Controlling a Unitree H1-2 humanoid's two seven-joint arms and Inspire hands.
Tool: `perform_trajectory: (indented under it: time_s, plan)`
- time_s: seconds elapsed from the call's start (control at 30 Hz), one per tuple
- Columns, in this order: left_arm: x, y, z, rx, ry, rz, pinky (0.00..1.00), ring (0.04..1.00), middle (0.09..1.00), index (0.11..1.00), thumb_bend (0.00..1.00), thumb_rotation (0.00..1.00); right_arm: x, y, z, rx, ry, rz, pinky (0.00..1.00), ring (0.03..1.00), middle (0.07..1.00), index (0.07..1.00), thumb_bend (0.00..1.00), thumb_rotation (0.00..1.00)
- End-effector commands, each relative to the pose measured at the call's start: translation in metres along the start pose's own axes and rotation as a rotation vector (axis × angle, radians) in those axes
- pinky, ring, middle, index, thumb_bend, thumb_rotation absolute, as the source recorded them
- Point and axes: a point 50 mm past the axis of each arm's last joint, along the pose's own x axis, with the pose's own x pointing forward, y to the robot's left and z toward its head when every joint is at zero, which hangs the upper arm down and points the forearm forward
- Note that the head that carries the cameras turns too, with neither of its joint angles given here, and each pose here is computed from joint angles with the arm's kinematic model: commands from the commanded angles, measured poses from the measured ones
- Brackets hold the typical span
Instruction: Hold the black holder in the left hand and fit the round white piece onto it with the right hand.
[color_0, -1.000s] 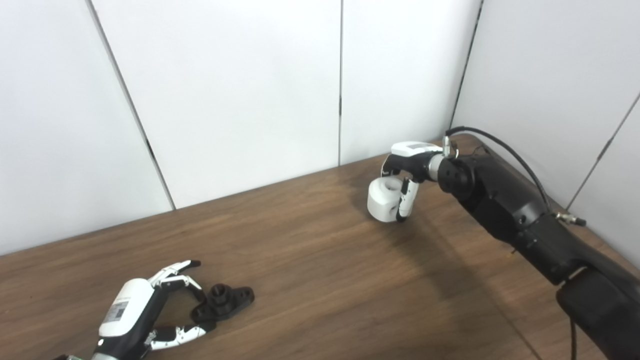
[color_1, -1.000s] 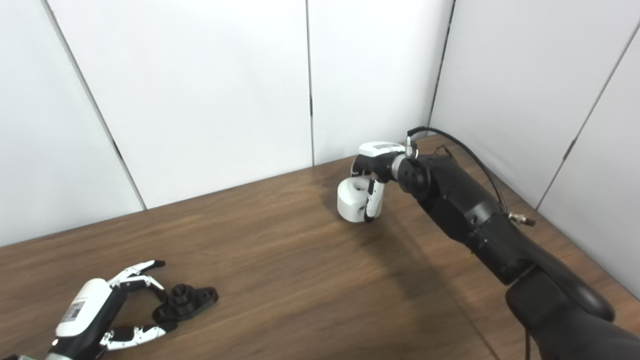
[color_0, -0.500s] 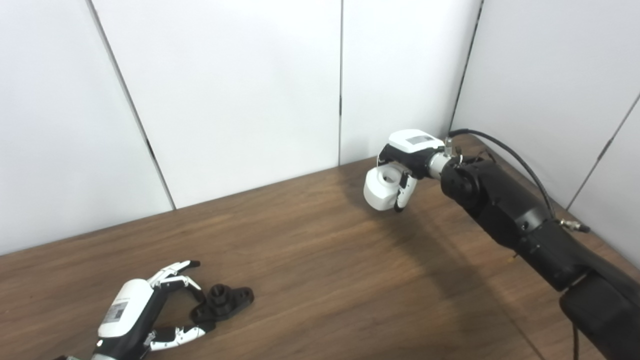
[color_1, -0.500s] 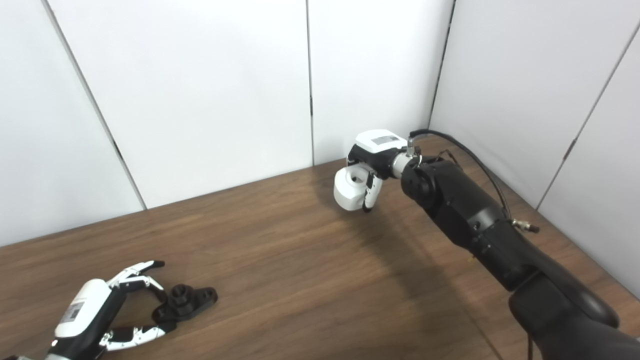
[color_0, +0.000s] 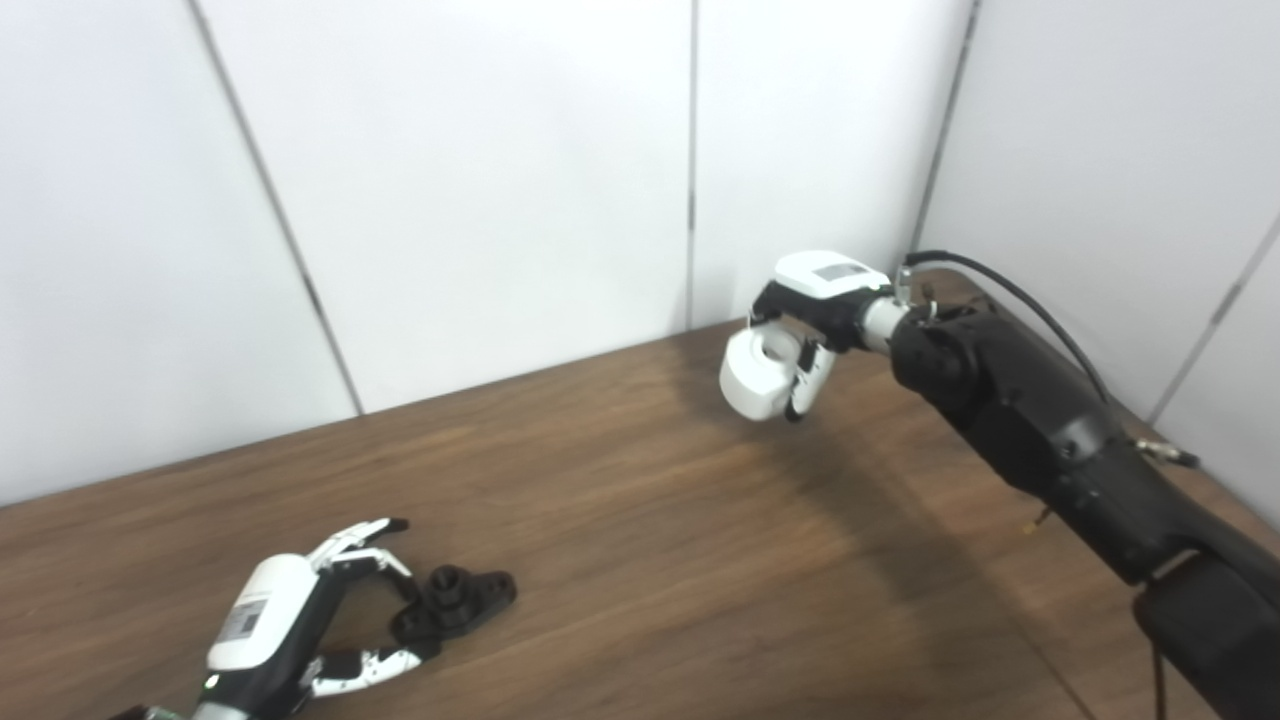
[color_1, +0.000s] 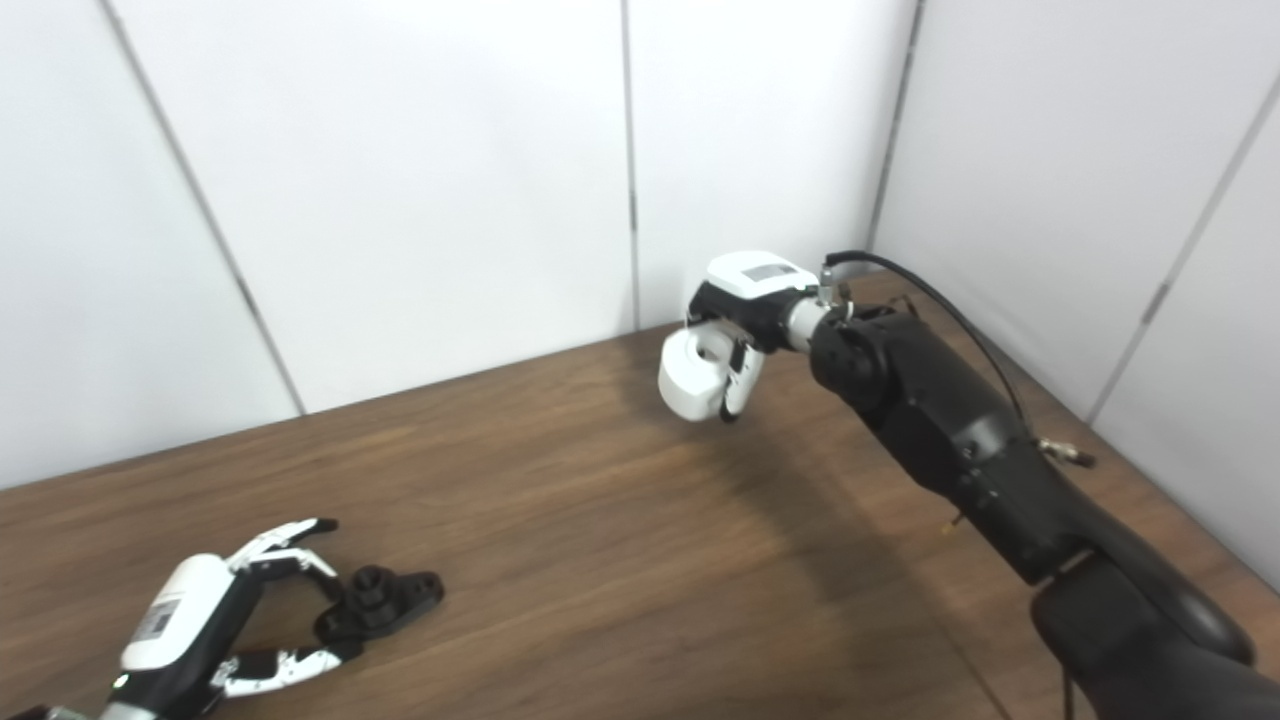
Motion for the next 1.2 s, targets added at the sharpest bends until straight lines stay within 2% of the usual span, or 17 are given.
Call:
perform_trajectory:
  time_s: [0.0, 0.13, 0.33, 0.47, 0.6, 0.77, 1.17]
  plan:
    - [-0.034, -0.038, -0.017, 0.043, 0.154, -0.219, 0.70, 0.860, 0.864, 0.488, 0.52, 0.07, -0.005, -0.051, 0.014, -0.030, -0.020, -0.079, 0.83, 0.802, 0.728, 0.482, 0.52, 0.13]
    - [-0.027, -0.038, -0.008, 0.062, 0.150, -0.222, 0.70, 0.866, 0.867, 0.488, 0.52, 0.07, -0.008, -0.059, 0.033, -0.016, -0.046, -0.073, 0.82, 0.791, 0.739, 0.484, 0.52, 0.13]
    - [-0.017, -0.041, 0.003, 0.062, 0.155, -0.214, 0.69, 0.868, 0.865, 0.488, 0.52, 0.07, -0.012, -0.067, 0.054, -0.035, -0.117, -0.100, 0.79, 0.839, 0.769, 0.482, 0.52, 0.13]
    - [-0.010, -0.045, 0.010, 0.067, 0.152, -0.215, 0.69, 0.860, 0.862, 0.488, 0.52, 0.07, -0.014, -0.069, 0.066, -0.047, -0.162, -0.113, 0.84, 0.869, 0.768, 0.482, 0.52, 0.14]
    - [-0.005, -0.048, 0.017, 0.047, 0.167, -0.208, 0.74, 0.866, 0.862, 0.488, 0.52, 0.07, -0.016, -0.072, 0.083, -0.034, -0.207, -0.119, 0.81, 0.872, 0.759, 0.481, 0.52, 0.13]
    - [-0.002, -0.050, 0.021, 0.034, 0.170, -0.212, 0.78, 0.876, 0.866, 0.488, 0.52, 0.07, -0.012, -0.071, 0.107, -0.030, -0.265, -0.111, 0.79, 0.883, 0.762, 0.481, 0.52, 0.14]
    - [0.004, -0.053, 0.026, 0.039, 0.137, -0.212, 0.72, 0.863, 0.859, 0.487, 0.52, 0.07, -0.006, -0.057, 0.172, -0.008, -0.421, -0.096, 0.79, 0.882, 0.777, 0.481, 0.52, 0.13]
